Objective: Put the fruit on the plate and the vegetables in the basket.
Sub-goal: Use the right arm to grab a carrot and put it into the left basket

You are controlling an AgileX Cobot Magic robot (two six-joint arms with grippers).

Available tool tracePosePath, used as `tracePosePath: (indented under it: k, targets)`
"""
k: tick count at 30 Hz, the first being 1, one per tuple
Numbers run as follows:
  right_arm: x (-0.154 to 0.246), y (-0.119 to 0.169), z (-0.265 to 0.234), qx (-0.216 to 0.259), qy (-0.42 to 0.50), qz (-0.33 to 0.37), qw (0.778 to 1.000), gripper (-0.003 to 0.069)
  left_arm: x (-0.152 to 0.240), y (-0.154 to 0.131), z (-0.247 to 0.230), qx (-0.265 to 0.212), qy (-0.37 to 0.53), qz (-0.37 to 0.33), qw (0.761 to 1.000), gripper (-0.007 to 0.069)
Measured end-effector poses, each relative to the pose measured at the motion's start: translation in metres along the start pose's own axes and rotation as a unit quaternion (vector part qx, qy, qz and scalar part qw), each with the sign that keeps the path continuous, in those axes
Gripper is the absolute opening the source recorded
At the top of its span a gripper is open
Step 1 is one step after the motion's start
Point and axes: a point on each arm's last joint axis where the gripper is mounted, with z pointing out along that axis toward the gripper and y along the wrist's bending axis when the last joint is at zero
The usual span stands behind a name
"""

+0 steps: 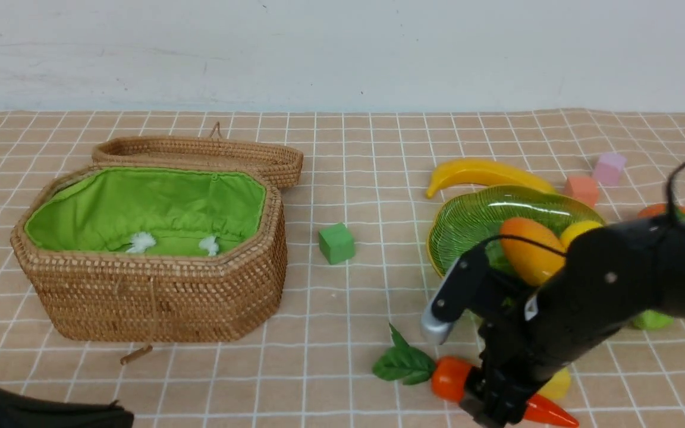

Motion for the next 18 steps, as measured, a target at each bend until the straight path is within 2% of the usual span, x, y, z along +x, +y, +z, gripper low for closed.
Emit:
tracePosePath:
  k: [6,10,12,15,16,17,18]
  targets:
    - [-0.001,-0.004,0.018,0.002,0.009,-0.015,1.0,0.0359,0.002,-0.003,-0.014,0.002,-0.033,0.008,0.999,-0.0013]
    - [-0.014,0.005,0.008,-0.027,0.019,-0.015,0.999,0.0353,0.002,-0.003,-0.014,0.002,-0.033,0.01,0.999,-0.0013]
    - [-0.038,0.017,-0.014,-0.04,-0.013,-0.018,0.999,0.0353,0.002,-0.002,-0.014,0.0,-0.033,0.012,0.999,-0.0013]
    - [-0.093,0.033,-0.058,-0.035,-0.113,-0.048,0.992,0.0353,0.001,-0.001,-0.014,-0.007,-0.041,0.017,0.999,-0.0013]
    - [-0.118,0.039,-0.076,-0.027,-0.161,-0.069,0.984,0.0353,-0.001,-0.001,-0.015,-0.011,-0.048,0.02,0.999,-0.0013]
    - [-0.126,0.041,-0.082,-0.025,-0.174,-0.076,0.981,0.0353,-0.001,-0.001,-0.015,-0.011,-0.048,0.02,0.999,-0.0013]
    - [-0.159,0.047,-0.1,-0.016,-0.23,-0.101,0.968,0.0353,-0.003,0.0,-0.015,-0.015,-0.06,0.023,0.998,-0.0013]
